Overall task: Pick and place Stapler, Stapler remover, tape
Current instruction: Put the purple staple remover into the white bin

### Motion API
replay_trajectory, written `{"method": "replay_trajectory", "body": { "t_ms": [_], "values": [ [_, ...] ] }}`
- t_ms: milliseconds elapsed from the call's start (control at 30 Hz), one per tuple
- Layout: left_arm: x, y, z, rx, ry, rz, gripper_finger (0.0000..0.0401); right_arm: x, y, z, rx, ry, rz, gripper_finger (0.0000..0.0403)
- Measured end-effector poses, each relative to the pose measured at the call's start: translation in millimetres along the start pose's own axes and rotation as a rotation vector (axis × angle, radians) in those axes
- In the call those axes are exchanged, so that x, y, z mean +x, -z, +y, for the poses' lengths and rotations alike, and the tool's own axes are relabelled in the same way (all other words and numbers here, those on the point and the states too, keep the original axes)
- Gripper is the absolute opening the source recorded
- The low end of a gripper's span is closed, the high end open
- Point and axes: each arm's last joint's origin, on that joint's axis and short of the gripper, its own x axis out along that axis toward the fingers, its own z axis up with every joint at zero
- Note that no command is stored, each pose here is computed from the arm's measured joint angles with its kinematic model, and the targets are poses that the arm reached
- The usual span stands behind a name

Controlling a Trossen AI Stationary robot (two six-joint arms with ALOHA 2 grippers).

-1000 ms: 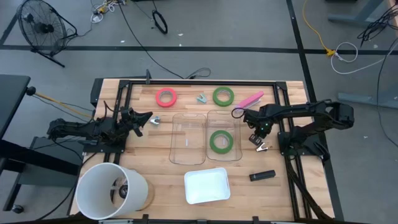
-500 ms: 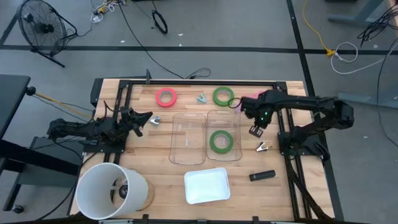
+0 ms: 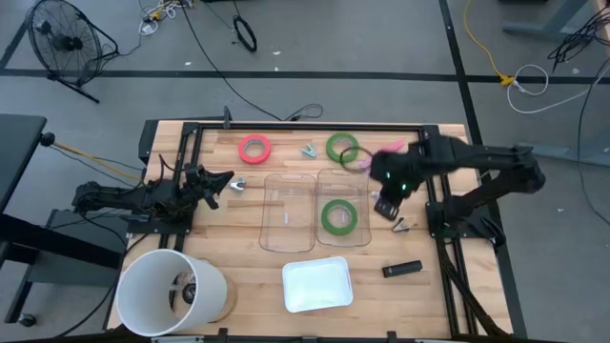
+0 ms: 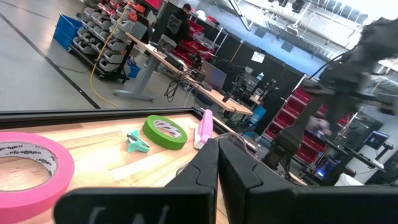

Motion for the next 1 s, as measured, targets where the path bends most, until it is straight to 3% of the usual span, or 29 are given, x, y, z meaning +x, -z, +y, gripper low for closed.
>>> {"method": "replay_trajectory", "body": {
  "t_ms": [300,467,733,1000],
  "values": [
    [0.0,0.0,0.0,0.001,0.0,0.0,0.0014,55.5,3.6,100.6,-0.023,-0.254,-0.068,0.0009],
    [0.0,-0.1,0.0,0.0,0.0,-0.001,0.0014,95.0,0.7,138.9,0.016,-0.349,-0.077,0.0009],
    [0.0,0.0,-0.1,0.032,0.002,0.001,0.0014,133.8,16.3,173.6,-0.017,-0.429,-0.004,0.0009],
    [0.0,-0.1,-0.1,-0.019,0.003,0.0,0.0014,136.8,30.6,181.6,-0.069,-0.398,-0.033,0.0009]
  ]
}}
